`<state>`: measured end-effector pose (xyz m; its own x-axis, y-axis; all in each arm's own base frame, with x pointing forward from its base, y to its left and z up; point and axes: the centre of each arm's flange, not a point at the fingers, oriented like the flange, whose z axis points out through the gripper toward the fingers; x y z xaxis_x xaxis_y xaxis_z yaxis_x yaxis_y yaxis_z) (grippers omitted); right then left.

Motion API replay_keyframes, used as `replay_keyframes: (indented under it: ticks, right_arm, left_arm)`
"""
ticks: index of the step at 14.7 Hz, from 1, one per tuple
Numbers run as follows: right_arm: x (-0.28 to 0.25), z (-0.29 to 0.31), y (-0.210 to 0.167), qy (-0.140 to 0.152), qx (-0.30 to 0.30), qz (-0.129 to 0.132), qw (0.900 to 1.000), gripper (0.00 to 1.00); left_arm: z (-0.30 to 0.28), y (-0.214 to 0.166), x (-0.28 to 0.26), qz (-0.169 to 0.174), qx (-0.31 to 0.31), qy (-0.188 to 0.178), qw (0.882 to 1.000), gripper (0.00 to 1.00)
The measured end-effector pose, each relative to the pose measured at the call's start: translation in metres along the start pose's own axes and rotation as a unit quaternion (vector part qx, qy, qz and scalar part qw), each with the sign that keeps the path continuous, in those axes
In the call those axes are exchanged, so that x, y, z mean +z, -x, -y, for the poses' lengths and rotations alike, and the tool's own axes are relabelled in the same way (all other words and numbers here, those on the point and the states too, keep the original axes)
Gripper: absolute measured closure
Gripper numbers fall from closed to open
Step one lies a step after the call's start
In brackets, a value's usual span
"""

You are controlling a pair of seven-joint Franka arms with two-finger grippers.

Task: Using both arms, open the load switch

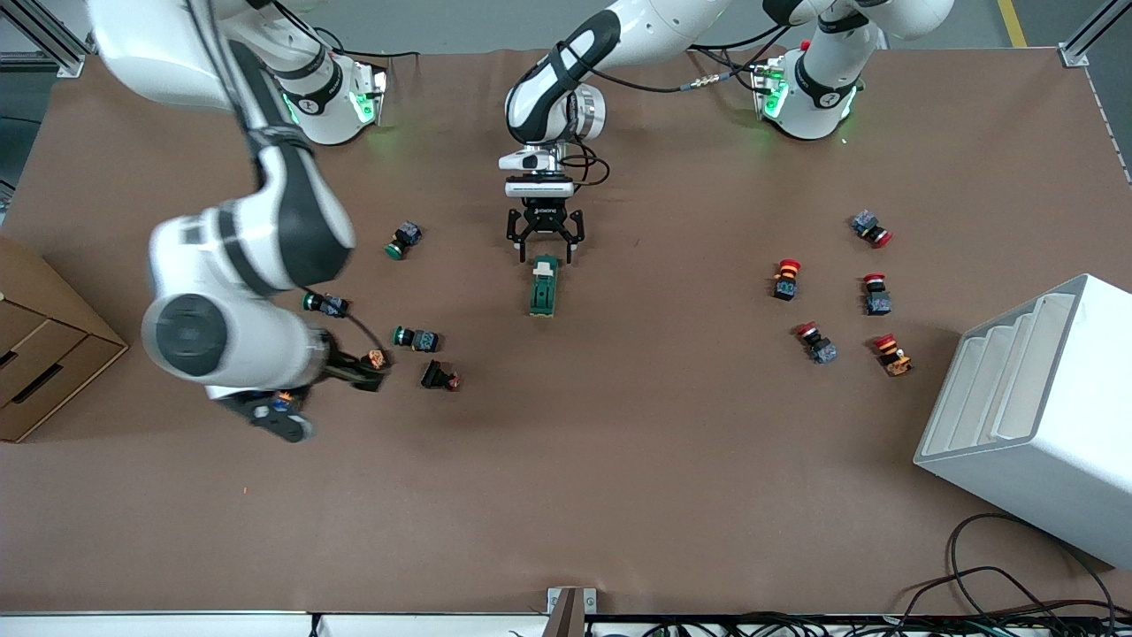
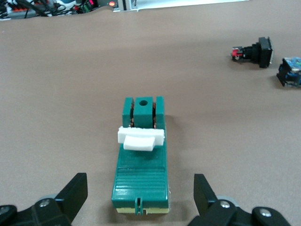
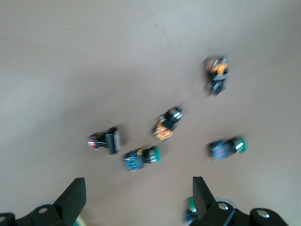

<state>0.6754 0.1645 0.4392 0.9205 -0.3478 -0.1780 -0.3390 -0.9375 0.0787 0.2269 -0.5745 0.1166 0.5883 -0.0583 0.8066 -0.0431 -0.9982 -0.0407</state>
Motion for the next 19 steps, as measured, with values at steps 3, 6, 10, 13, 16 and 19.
replay_keyframes:
  ticks: [3, 6, 10, 13, 16, 19]
  right_arm:
    - [-0.041, -0.095, -0.020, -0.006, -0.093, 0.004, 0.996, 0.00]
    - [-0.076, -0.178, -0.026, -0.014, -0.130, 0.000, 0.991, 0.00]
    - [-0.097, -0.224, -0.023, -0.016, -0.133, 0.004, 0.991, 0.00]
    - [-0.110, -0.236, -0.022, -0.017, -0.131, -0.004, 0.991, 0.00]
    - [-0.110, -0.237, -0.018, -0.017, -0.138, 0.009, 0.990, 0.00]
    - [-0.115, -0.233, -0.006, -0.015, -0.145, 0.026, 0.989, 0.00]
  left_arm:
    - [-0.009, -0.022, -0.007, 0.023, -0.015, -0.023, 0.999, 0.01]
    - [-0.020, -0.067, -0.026, 0.059, -0.029, -0.047, 0.997, 0.01]
    - [-0.013, -0.158, -0.042, 0.118, -0.048, -0.073, 0.989, 0.01]
    - [0.019, -0.234, -0.037, 0.181, -0.076, -0.093, 0.976, 0.01]
    - [0.077, -0.331, -0.023, 0.249, -0.093, -0.116, 0.957, 0.00]
    - [0.166, -0.446, 0.003, 0.308, -0.099, -0.148, 0.935, 0.00]
